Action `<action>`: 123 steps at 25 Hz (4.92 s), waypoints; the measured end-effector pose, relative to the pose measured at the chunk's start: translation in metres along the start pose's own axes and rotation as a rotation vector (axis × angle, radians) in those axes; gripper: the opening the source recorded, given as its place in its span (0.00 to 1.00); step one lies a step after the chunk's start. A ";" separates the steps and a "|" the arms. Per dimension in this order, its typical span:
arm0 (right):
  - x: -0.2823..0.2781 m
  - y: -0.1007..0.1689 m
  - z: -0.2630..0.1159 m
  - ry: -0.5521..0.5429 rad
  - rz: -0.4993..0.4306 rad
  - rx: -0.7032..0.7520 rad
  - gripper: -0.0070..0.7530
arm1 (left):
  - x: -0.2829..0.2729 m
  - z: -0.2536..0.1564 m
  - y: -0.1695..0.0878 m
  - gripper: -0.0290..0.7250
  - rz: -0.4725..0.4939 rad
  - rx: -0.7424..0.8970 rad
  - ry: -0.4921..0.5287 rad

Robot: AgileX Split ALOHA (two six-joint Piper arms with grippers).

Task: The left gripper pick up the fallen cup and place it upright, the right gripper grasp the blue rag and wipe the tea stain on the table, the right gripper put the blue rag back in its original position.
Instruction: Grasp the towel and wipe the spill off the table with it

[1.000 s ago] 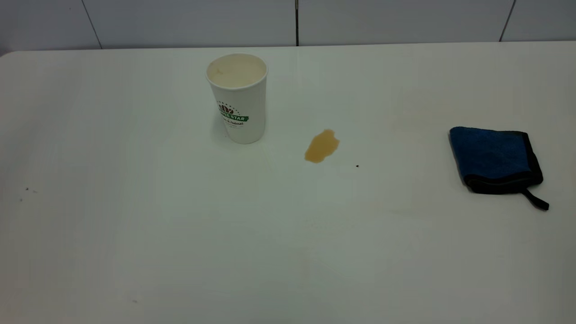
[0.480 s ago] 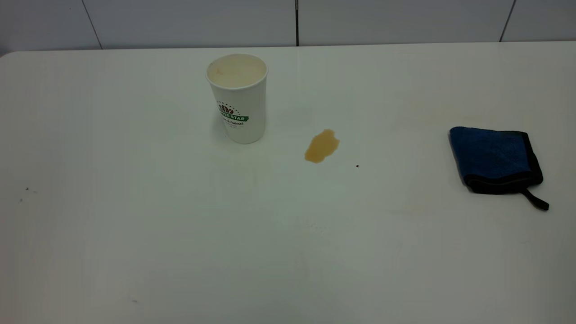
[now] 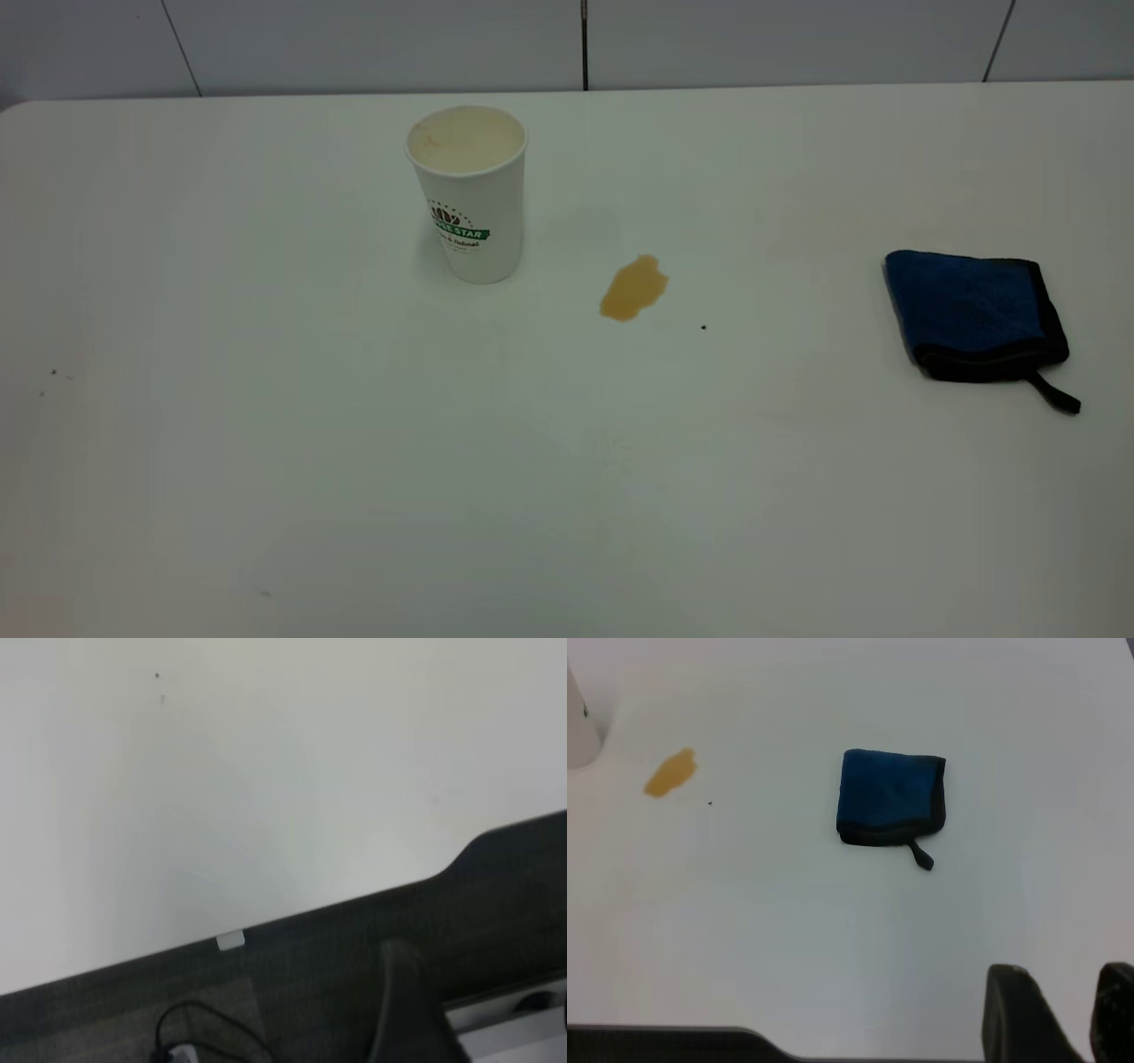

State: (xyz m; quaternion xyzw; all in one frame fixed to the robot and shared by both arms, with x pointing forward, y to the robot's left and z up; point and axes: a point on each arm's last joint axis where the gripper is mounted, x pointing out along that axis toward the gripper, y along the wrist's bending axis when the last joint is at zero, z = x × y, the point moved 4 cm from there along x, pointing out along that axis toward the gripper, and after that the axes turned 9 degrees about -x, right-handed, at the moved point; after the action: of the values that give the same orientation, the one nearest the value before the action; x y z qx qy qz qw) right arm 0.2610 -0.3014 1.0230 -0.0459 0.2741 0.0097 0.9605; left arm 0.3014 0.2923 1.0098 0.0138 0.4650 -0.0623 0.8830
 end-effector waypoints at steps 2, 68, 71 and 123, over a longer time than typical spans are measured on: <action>0.000 0.000 0.000 0.000 0.000 0.000 0.32 | 0.000 -0.007 0.001 0.65 -0.004 -0.002 -0.018; 0.395 0.013 0.009 0.499 0.122 -0.165 0.76 | -0.027 -0.042 0.015 0.65 0.185 -0.281 -0.312; 0.432 0.007 -0.017 0.565 0.119 -0.146 0.76 | -0.027 -0.042 0.015 0.65 0.185 -0.281 -0.312; 0.564 0.179 0.028 0.372 0.418 -0.321 0.11 | -0.027 -0.042 0.015 0.65 0.187 -0.281 -0.312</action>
State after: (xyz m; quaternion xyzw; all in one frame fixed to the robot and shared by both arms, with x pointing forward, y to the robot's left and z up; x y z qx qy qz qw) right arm 0.7469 -0.1241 0.7347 -0.1403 0.4435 0.2414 0.8517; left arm 0.2539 0.3133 1.0075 -0.0758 0.3237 0.0840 0.9394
